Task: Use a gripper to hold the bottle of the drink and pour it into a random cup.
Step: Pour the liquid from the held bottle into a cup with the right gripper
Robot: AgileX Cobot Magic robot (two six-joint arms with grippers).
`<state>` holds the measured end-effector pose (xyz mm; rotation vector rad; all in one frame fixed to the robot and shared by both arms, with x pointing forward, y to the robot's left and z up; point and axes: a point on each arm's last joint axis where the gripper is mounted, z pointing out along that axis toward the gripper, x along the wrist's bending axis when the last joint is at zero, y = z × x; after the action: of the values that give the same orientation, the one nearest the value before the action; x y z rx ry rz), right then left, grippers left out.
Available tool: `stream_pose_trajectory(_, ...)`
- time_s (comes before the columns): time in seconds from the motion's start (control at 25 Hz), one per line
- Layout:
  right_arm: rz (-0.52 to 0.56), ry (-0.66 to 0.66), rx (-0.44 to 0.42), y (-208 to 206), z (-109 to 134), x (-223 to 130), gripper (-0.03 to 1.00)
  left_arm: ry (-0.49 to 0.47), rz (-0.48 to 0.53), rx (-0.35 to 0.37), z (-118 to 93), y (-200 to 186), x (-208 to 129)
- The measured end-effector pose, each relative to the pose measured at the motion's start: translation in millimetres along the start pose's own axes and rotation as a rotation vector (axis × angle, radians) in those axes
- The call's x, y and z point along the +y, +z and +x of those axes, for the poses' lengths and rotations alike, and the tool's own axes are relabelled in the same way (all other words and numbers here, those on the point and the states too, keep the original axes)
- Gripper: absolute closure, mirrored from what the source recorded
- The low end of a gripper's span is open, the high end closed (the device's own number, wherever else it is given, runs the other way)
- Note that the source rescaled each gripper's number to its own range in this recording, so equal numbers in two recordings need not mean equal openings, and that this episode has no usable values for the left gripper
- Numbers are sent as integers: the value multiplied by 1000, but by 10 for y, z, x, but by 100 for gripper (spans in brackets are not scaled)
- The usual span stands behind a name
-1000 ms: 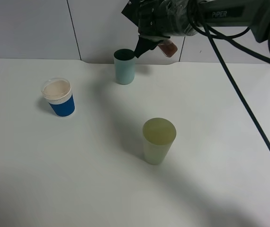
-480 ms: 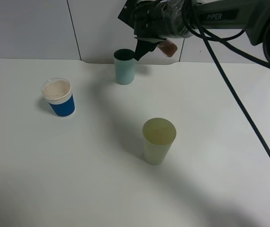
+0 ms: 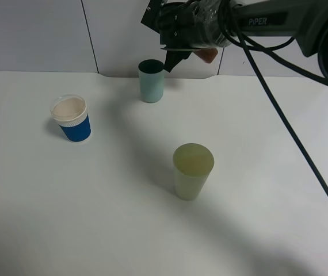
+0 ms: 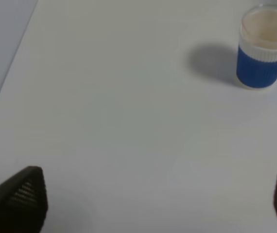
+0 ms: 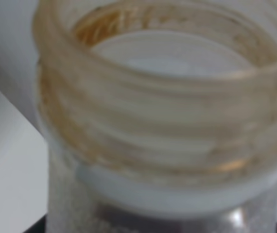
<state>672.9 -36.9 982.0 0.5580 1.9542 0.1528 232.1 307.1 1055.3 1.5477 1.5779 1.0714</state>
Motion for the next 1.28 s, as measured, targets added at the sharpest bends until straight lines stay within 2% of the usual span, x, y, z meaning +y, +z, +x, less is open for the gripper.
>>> stream_pose_trajectory(0.36,-12,-52,-21,1,-18,11,96,0,0,0,0,0,0)
stream_pose_trajectory(0.68,-12,-100,-2,75,190,20,96,0,0,0,0,0,0)
stream_pose_trajectory(0.96,-17,-113,-3,69,214,38,96,0,0,0,0,0,0)
stream_pose_trajectory(1.28,-20,-237,-38,28,218,73,96,0,0,0,0,0,0)
